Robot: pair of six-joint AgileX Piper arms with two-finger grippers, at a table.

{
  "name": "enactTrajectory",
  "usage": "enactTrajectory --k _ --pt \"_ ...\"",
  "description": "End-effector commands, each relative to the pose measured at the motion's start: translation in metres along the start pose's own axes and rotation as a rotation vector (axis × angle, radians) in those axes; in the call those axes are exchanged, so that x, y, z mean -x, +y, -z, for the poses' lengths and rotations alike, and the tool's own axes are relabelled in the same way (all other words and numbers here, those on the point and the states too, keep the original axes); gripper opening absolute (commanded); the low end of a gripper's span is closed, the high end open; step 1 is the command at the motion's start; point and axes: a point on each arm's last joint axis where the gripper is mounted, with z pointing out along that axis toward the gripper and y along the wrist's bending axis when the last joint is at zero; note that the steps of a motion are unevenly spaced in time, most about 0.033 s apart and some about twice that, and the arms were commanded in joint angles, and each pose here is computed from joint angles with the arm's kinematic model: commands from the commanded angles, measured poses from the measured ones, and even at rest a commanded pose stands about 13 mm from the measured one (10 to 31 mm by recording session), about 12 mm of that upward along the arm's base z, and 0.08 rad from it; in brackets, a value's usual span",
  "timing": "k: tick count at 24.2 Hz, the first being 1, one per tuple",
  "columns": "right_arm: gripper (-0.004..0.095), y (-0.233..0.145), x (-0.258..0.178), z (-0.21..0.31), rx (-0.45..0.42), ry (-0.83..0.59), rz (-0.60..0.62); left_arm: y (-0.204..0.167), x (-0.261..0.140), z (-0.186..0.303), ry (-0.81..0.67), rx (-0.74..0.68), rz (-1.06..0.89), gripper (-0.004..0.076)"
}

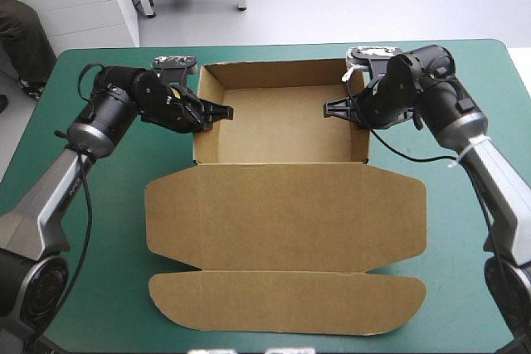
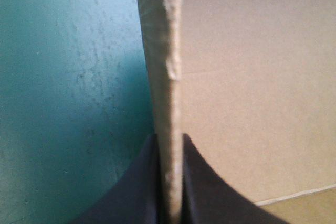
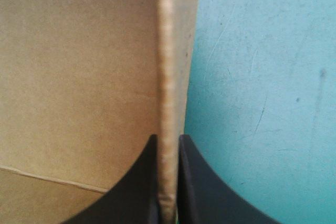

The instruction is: Fold the box

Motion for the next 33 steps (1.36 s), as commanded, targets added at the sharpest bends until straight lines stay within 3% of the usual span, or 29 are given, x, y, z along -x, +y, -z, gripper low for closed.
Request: enactTrajectory --k 1,18,21,22,23,26,28,33 --pt "-0.0001 -0.015 0.008 0.004 -0.032 -0.012 0.025 -0.001 0.006 0.006 -0.064 0.1 -0.078 -0.001" --pt "0.0033 -0.02 0.016 -0.087 -0.062 0.137 0.038 0.0 0.007 -0.058 0.04 0.116 -0.071 -0.0008" --pt "0.0209 -0.019 0.016 -0.09 -0.045 0.145 0.097 0.001 0.006 -0.065 0.059 0.118 -0.091 0.0024" --pt "0.0336 -0.021 0.017 -0.09 -0.048 0.139 0.093 0.002 0.006 -0.068 0.064 0.121 -0.101 0.0069" --pt "0.0444 -0.023 0.018 -0.09 -0.047 0.139 0.084 0.002 0.006 -0.069 0.067 0.122 -0.1 0.0116" --pt "0.0802 -0.032 0.02 -0.09 -0.032 0.142 0.046 0.001 0.009 -0.073 0.065 0.115 -0.097 0.0364" --pt "0.087 -0.036 0.021 -0.089 -0.008 0.133 0.017 -0.001 0.014 -0.072 0.06 0.114 -0.1 0.0489" --pt "0.0869 -0.033 0.026 -0.086 0.023 0.102 0.001 -0.007 0.027 -0.059 0.002 0.097 -0.105 0.0501"
